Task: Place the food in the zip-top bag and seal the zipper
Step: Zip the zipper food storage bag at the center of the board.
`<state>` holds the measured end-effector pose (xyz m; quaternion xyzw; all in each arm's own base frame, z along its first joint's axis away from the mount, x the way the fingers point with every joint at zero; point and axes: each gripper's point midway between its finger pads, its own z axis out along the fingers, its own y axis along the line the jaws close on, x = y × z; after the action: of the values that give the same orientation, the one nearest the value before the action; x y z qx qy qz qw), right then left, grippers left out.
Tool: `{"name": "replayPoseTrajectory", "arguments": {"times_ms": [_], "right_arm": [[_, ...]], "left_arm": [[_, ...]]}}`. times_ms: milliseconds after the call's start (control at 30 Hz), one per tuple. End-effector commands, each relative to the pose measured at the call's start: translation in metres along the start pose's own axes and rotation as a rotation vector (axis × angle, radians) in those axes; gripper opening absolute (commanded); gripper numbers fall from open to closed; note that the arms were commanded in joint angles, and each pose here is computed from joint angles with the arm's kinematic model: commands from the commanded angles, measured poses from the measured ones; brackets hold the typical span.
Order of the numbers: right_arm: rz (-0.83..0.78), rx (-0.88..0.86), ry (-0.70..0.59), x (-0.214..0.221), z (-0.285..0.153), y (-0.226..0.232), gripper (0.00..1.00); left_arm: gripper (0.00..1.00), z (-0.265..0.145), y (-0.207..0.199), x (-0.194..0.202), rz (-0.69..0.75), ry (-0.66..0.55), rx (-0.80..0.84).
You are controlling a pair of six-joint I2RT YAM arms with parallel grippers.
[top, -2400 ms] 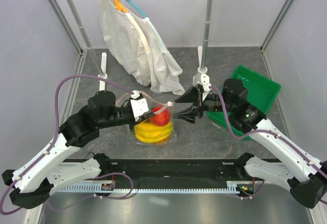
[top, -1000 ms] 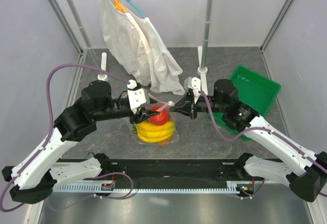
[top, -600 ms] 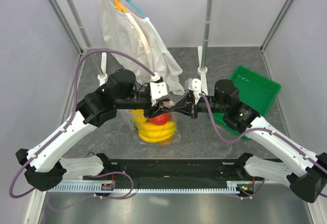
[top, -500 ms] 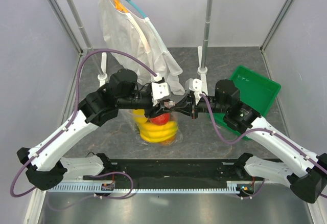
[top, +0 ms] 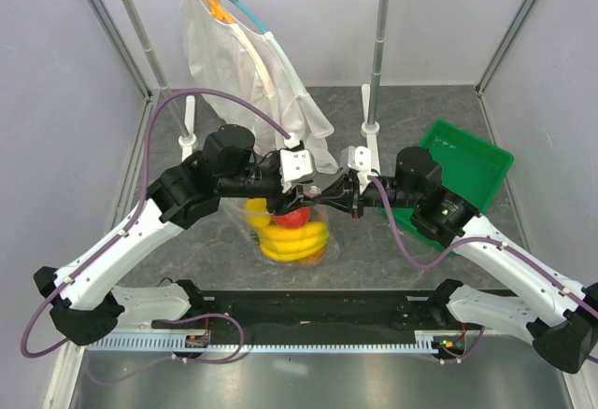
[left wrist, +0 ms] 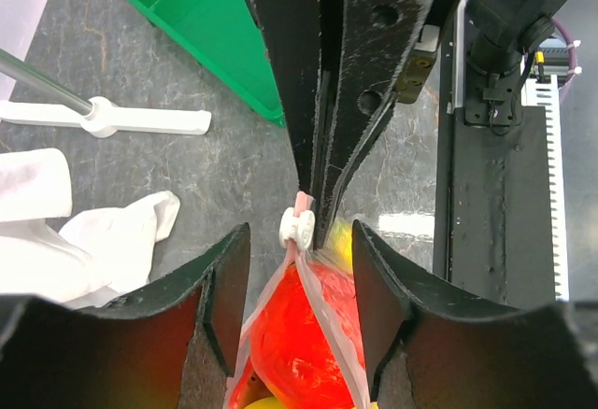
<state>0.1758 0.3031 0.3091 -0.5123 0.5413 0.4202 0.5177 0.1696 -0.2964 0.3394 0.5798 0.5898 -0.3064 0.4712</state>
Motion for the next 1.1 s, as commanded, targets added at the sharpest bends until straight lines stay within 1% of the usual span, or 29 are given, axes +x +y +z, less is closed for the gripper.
{"name": "replayPoseTrajectory", "arguments": {"times_ms": [0, 100, 133, 200, 233, 300, 333, 433, 567, 800, 1067], "right_arm": [[-0.101, -0.014, -0.093, -0.035, -0.005, 0.005, 0.0], [-0.104, -0.011, -0.09, -0.035, -0.006, 0.005, 0.0], [-0.104, -0.01, -0.09, -0.035, -0.006, 0.004, 0.0], [-0.1, -0.012, -0.087, -0.034, -0.006, 0.005, 0.0], [-0.093, -0.006, -0.084, -0.032, -0.006, 0.004, 0.0], [-0.087, -0.005, -0.081, -0.031, -0.006, 0.005, 0.0], [-0.086, -0.005, -0.082, -0.03, -0.007, 0.006, 0.0], [-0.083, -0.002, -0.082, -0.03, -0.008, 0.006, 0.0], [-0.082, 0.013, -0.081, -0.031, -0.01, 0.005, 0.0], [-0.074, 0.027, -0.071, -0.027, -0.015, 0.007, 0.0], [-0.092, 0.043, -0.061, -0.026, -0.021, 0.008, 0.0]], "left_arm": [[0.52, 0.0, 0.009, -0.022, 0.056, -0.061, -0.013], [0.44, 0.0, 0.004, -0.022, 0.058, -0.064, 0.012], [0.4, 0.0, 0.004, -0.022, 0.06, -0.066, 0.013], [0.36, -0.001, 0.003, -0.023, 0.058, -0.07, 0.013], [0.31, -0.001, 0.002, -0.022, 0.053, -0.068, 0.017], [0.26, -0.002, 0.002, -0.02, 0.047, -0.063, 0.015], [0.21, -0.002, 0.001, -0.018, 0.042, -0.058, 0.015], [0.13, -0.005, 0.001, -0.01, 0.038, -0.04, 0.005], [0.1, -0.01, 0.004, 0.001, 0.054, -0.005, -0.02], [0.11, -0.02, 0.006, 0.021, 0.048, 0.06, -0.056], [0.09, -0.033, 0.012, 0.033, 0.047, 0.088, -0.093]]}}
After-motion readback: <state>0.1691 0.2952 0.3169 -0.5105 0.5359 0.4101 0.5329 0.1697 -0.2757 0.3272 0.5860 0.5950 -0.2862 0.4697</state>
